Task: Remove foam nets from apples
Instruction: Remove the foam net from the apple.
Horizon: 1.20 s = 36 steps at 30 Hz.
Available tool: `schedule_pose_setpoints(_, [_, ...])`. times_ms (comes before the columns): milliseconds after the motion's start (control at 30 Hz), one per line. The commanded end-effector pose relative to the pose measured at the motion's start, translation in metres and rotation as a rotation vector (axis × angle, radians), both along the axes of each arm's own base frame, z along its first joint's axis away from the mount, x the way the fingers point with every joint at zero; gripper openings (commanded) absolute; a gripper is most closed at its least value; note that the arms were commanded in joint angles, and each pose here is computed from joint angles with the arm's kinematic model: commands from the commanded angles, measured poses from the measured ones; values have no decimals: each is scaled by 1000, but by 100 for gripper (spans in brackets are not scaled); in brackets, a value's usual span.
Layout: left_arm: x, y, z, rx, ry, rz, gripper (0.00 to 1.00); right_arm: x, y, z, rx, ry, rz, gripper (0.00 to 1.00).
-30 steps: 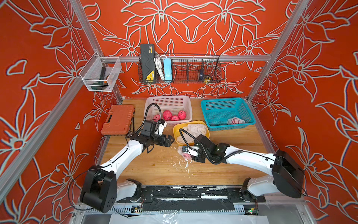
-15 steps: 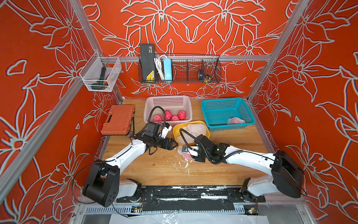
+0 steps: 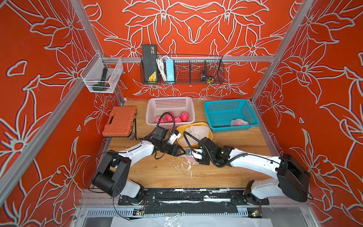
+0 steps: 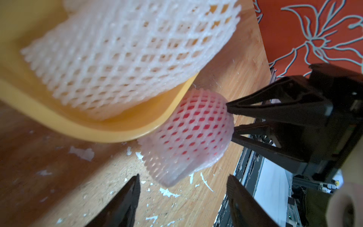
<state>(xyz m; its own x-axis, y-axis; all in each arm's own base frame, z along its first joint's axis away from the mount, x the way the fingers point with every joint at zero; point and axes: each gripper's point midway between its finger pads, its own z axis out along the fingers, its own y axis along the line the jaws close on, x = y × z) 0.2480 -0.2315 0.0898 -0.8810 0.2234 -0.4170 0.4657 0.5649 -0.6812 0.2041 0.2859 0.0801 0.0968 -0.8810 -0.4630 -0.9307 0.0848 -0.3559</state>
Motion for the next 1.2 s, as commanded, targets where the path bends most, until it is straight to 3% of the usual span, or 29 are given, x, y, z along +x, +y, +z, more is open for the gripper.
schedule_pose_setpoints(0, [-4, -11, 5, -61, -6, -57, 64, -11, -20, -25, -96, 47, 7, 37])
schedule_pose_setpoints(600, [-5, -28, 19, -114, -30, -120, 22, 1, -16, -3, 39, 19, -54, 43])
schedule_pose_setpoints(967, [-3, -39, 48, -136, -101, -131, 5, -8, -12, 33, 223, 29, -21, 74])
schedule_pose_setpoints(1167, [-6, -53, 54, -130, -115, -153, 4, -12, -5, 38, 281, 30, 10, 79])
